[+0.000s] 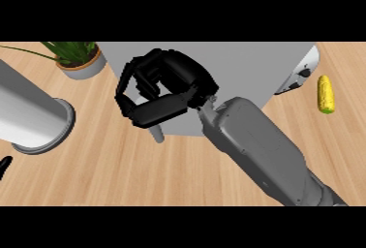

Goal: Pick up the bottled water, place it into the cabinet and close the cabinet

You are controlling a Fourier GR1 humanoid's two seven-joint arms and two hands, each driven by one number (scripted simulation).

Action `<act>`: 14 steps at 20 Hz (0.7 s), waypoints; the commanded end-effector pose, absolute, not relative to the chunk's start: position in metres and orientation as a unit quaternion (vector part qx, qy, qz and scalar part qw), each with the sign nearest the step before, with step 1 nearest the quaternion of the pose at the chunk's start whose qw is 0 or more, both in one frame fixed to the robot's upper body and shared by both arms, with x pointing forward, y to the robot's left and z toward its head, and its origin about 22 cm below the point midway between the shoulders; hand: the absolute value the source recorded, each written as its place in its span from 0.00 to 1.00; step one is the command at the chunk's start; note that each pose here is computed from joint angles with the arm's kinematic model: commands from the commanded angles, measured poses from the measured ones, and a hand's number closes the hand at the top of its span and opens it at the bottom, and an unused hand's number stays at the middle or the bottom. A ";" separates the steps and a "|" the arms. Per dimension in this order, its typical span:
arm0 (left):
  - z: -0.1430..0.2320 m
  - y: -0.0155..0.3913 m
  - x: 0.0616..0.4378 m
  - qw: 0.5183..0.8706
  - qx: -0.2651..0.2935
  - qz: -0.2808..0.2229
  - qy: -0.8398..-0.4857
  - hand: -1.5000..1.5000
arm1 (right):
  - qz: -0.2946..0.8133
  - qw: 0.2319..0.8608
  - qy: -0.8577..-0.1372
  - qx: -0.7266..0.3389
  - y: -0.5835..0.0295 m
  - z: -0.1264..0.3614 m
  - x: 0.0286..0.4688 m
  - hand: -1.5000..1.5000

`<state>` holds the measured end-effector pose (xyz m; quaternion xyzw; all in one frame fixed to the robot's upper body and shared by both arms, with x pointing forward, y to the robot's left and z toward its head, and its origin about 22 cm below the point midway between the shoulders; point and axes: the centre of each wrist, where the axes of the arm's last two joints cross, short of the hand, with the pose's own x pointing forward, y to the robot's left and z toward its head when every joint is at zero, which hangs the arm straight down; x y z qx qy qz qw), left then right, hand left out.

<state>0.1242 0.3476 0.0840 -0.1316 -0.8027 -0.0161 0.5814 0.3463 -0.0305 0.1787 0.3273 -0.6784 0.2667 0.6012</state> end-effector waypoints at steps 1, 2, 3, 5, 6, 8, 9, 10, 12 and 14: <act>0.091 0.349 0.127 0.578 -0.138 -0.015 -0.804 0.00 | 0.202 0.614 -0.726 0.235 -0.078 0.185 0.382 1.00; 0.085 0.348 0.128 0.582 -0.136 -0.025 -0.801 0.00 | 0.198 0.614 -0.727 0.235 -0.076 0.185 0.385 1.00; 0.084 0.349 0.128 0.582 -0.132 -0.019 -0.802 0.00 | 0.195 0.612 -0.731 0.232 -0.063 0.191 0.382 1.00; 0.089 0.339 0.135 0.576 -0.139 -0.013 -0.805 0.00 | 0.188 0.615 -0.729 0.232 -0.076 0.173 0.384 1.00; 0.092 0.347 0.133 0.576 -0.141 -0.022 -0.805 0.00 | 0.175 0.603 -0.745 0.226 -0.082 0.197 0.390 0.00; 0.094 0.339 0.137 0.575 -0.146 -0.020 -0.805 0.00 | 0.186 0.599 -0.750 0.209 -0.075 0.190 0.390 0.00; 0.090 0.341 0.137 0.574 -0.143 -0.024 -0.806 0.00 | 0.184 0.593 -0.755 0.212 -0.085 0.199 0.395 0.00; 0.088 0.342 0.135 0.580 -0.148 -0.017 -0.801 0.00 | 0.185 0.599 -0.752 0.204 -0.084 0.181 0.393 0.00; 0.090 0.338 0.138 0.578 -0.142 -0.020 -0.803 0.00 | 0.186 0.602 -0.749 0.208 -0.083 0.186 0.388 0.00; 0.093 0.335 0.137 0.578 -0.149 -0.021 -0.802 0.00 | 0.183 0.599 -0.752 0.206 -0.087 0.192 0.394 0.00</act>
